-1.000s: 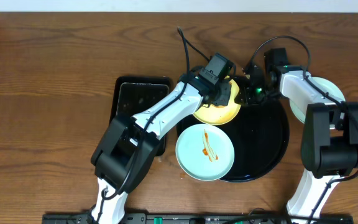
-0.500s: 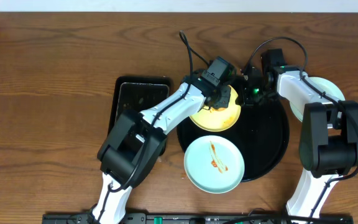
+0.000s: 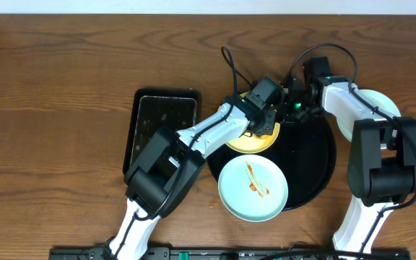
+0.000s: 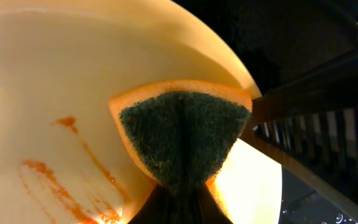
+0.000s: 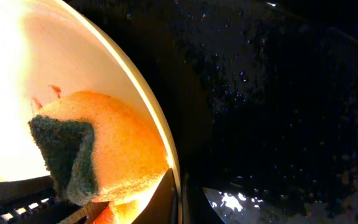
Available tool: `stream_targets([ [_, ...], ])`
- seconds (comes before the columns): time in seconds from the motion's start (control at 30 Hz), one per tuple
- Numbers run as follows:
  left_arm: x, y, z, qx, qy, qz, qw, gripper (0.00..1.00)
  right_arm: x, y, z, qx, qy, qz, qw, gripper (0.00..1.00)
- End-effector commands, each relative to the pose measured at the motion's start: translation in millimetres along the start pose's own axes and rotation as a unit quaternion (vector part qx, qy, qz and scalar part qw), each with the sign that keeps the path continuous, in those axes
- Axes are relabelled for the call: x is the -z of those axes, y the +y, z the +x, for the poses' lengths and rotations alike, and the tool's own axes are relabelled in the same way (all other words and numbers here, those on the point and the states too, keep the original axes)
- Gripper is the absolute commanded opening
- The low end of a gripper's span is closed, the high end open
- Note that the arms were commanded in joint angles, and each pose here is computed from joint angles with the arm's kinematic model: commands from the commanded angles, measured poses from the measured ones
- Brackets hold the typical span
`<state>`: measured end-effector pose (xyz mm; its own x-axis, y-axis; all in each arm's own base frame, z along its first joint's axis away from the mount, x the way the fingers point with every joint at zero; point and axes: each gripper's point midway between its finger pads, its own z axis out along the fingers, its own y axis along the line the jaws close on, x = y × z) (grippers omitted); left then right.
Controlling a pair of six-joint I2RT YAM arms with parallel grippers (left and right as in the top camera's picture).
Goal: Clean dirty plates on tray and stack at the side
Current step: 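Scrub the yellow plate with the sponge in the left gripper, then return the sponge to the black tray with the left gripper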
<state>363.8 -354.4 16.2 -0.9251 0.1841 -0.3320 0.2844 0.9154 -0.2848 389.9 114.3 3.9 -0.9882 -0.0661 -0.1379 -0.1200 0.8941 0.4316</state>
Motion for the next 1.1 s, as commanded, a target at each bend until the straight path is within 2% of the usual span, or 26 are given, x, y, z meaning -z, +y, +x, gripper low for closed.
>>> stream_targets([
  [0.0, -12, 37, 7, 0.02, 0.015, -0.059, 0.998, 0.08, -4, -4, 3, -0.006, 0.009, 0.012, 1.0, 0.01],
  [0.33, -2, 101, 2, 0.076, 0.035, -0.111, 0.99, 0.08, -4, -5, 3, -0.008, 0.008, 0.016, 1.0, 0.01],
  [0.6, 19, 116, 17, 0.084, 0.075, -0.132, 0.985, 0.08, -4, -5, 3, -0.008, 0.008, 0.016, 1.0, 0.01],
  [0.83, 83, 111, -21, 0.067, 0.001, -0.12, 0.991, 0.07, -3, -19, 3, -0.029, 0.006, 0.056, 0.998, 0.01],
  [1.07, 130, 139, -30, 0.094, -0.025, -0.152, 0.984, 0.08, -2, -23, -3, -0.033, -0.008, 0.063, 0.997, 0.01],
])
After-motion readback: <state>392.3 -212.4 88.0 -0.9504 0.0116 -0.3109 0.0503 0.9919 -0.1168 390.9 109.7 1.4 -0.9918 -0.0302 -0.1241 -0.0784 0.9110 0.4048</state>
